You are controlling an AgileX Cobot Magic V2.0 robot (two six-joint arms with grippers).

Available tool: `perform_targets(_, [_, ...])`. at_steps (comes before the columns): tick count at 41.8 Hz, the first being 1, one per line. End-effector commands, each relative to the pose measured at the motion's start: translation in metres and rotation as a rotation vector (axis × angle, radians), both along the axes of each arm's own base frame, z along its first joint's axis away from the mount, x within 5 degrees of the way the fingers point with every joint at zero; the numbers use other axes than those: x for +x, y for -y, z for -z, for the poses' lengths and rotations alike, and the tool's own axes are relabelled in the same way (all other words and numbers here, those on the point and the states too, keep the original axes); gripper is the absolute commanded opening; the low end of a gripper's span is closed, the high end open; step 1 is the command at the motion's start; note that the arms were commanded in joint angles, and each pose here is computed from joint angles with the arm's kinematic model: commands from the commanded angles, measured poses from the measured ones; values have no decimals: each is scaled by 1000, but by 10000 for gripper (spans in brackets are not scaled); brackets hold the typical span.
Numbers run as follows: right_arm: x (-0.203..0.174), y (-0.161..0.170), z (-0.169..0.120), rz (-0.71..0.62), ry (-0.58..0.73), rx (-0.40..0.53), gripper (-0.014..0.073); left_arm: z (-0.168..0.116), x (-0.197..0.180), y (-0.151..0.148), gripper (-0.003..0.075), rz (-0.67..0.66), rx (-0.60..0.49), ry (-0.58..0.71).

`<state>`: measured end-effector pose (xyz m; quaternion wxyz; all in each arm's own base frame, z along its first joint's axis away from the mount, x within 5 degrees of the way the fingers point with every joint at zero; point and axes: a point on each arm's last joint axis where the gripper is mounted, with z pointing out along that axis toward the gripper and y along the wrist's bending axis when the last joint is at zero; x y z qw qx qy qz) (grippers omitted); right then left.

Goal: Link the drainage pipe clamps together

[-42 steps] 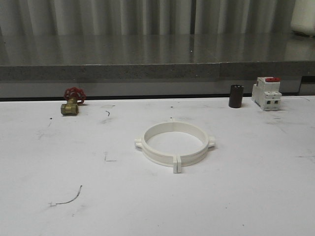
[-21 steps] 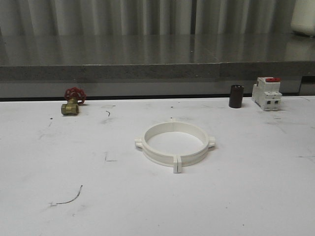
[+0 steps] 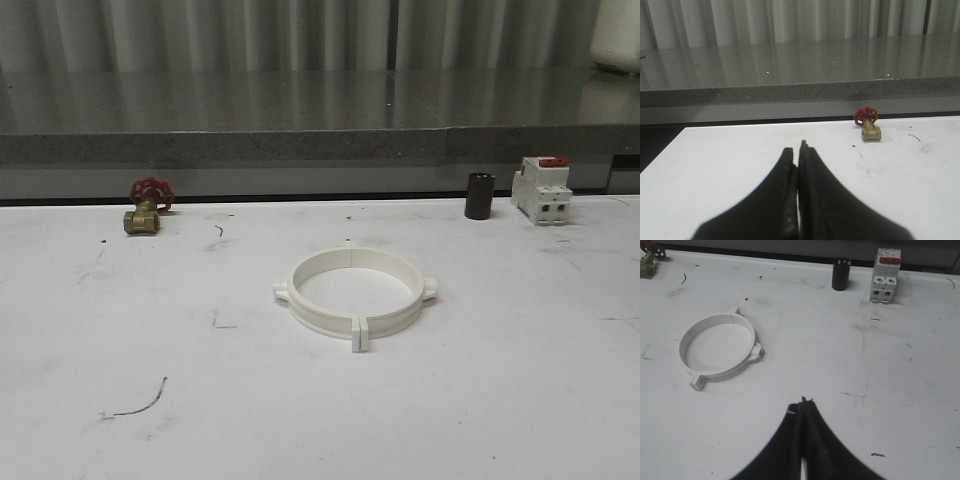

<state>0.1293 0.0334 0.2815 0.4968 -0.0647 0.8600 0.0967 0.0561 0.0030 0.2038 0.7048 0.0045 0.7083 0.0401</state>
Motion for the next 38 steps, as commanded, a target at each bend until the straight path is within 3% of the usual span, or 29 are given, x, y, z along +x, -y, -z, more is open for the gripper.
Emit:
perform_targets(1, [4, 0, -15, 10, 102, 18, -67, -9, -1, 1, -20, 14, -3, 157])
perform_targets(38, [4, 0, -15, 10, 102, 18, -67, -8, -1, 1, -20, 14, -2, 163])
